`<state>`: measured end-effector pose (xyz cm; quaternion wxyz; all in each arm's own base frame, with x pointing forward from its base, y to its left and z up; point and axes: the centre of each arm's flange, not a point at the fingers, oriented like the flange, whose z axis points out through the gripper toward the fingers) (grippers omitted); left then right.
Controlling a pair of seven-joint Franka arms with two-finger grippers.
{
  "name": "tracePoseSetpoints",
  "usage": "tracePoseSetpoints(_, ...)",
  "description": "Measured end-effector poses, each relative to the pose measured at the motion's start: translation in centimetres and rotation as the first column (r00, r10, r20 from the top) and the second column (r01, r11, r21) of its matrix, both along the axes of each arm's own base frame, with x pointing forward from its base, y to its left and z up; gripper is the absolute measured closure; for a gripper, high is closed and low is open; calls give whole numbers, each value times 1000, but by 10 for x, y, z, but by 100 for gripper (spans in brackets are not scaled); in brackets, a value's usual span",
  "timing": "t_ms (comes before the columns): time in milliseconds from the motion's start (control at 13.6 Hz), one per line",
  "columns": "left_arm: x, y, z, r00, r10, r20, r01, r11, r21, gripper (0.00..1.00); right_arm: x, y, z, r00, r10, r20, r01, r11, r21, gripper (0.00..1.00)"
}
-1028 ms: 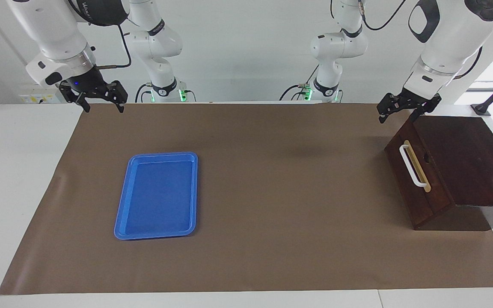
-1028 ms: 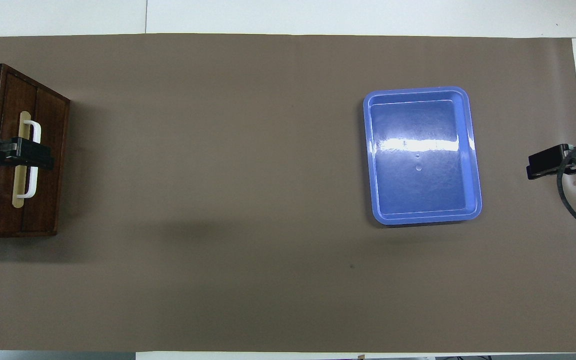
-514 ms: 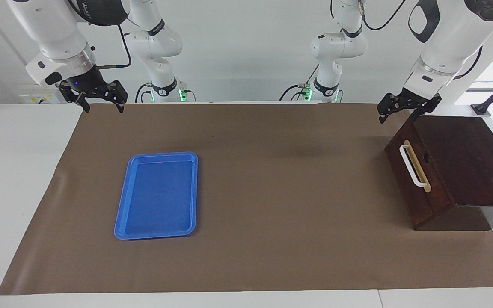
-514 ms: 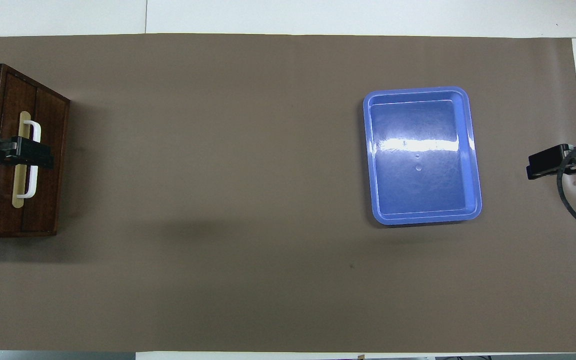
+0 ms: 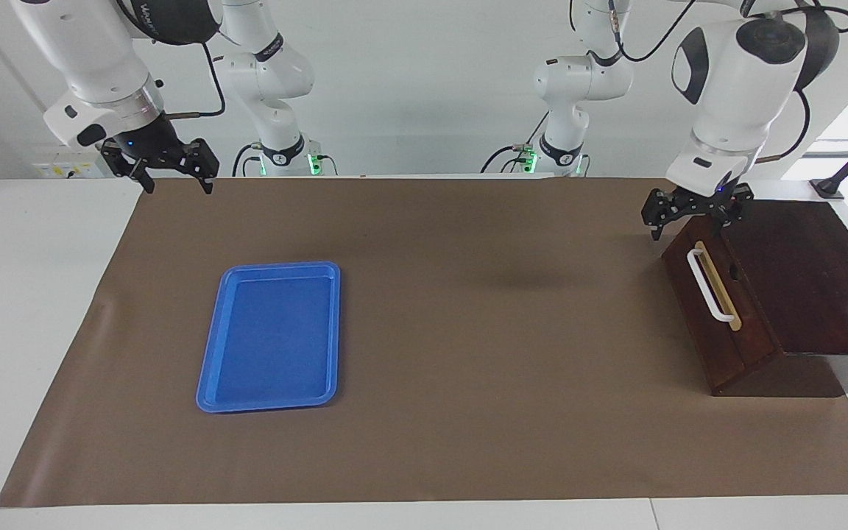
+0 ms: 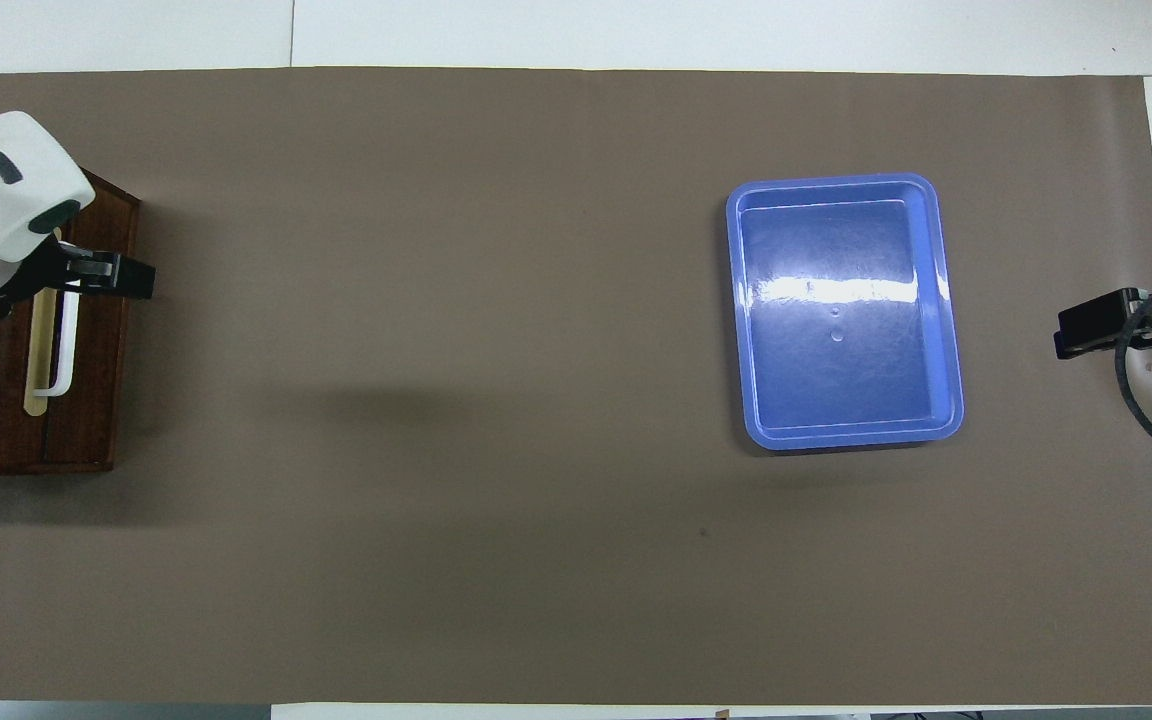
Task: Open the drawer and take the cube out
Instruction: 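Grip the white drawer handle with the left gripper and pull it open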
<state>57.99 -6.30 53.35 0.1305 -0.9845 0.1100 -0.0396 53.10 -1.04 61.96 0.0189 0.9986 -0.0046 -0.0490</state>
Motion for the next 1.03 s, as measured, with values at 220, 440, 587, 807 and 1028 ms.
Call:
tracePoseSetpoints(220, 14, 18, -67, 998, -58, -5, 58, 993, 107, 0, 0, 0, 0, 1000, 0, 0, 0, 1000, 0, 0)
tracePoseSetpoints(440, 14, 53, -119, 999, -52, 1, 52, 994, 95, 0, 0, 0, 0, 1000, 0, 0, 0, 1000, 0, 0)
tracePoseSetpoints(587, 12, 61, -126, 999, -48, 8, 47, 995, 92, 0, 0, 0, 0, 1000, -1, 0, 1, 1000, 0, 0)
tracePoseSetpoints(807, 9, 57, -135, 998, -67, 16, 65, 994, 83, 0, 0, 0, 0, 1000, -1, 0, 1, 1000, 0, 0)
tracePoseSetpoints(1028, 4, 47, -148, 997, -58, 46, 54, 996, 69, 0, 0, 0, 0, 1000, -1, 0, 1, 1000, 0, 0)
